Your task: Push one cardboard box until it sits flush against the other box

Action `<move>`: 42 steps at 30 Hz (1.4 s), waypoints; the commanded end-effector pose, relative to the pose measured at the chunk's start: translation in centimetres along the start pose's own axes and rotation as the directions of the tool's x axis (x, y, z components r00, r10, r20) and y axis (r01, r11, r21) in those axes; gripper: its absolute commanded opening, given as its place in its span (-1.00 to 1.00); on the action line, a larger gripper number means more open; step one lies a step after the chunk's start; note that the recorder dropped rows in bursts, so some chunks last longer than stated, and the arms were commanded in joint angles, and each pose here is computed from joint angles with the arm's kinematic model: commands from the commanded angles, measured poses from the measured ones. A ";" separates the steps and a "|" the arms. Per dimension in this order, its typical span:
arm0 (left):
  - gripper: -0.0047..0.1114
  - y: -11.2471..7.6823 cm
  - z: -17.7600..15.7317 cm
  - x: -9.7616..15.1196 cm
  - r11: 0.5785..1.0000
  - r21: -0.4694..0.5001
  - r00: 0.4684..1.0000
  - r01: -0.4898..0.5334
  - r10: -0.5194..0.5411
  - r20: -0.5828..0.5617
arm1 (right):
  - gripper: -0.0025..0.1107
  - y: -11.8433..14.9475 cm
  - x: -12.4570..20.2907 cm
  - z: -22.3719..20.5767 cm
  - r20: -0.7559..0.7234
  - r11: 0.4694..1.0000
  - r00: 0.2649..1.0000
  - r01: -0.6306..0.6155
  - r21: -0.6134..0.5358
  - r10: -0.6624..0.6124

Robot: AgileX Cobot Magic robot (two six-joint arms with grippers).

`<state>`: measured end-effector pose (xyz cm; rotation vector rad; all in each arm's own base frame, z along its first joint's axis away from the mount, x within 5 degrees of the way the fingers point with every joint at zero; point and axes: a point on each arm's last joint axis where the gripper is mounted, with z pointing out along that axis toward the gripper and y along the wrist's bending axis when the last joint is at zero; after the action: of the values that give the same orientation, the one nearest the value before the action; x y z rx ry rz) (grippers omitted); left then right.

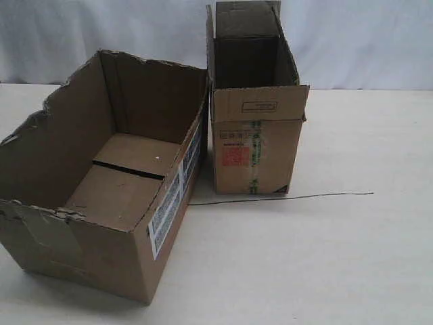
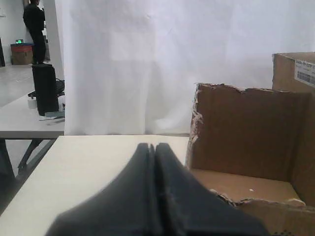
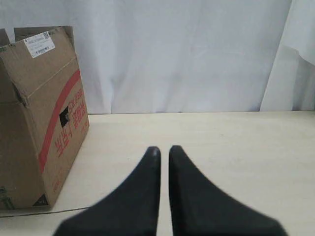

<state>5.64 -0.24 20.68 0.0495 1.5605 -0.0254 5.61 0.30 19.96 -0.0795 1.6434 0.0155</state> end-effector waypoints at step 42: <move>-0.92 -0.4 2.1 -9.7 0.943 -0.079 0.858 0.324 -0.328 -0.395 | -0.87 0.0 0.1 0.0 -0.001 1.000 1.000 0.008 0.008 -0.008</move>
<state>6.90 -1.11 28.95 -0.2929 1.7863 -0.4298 5.61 0.30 19.96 -0.0795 1.6434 0.0155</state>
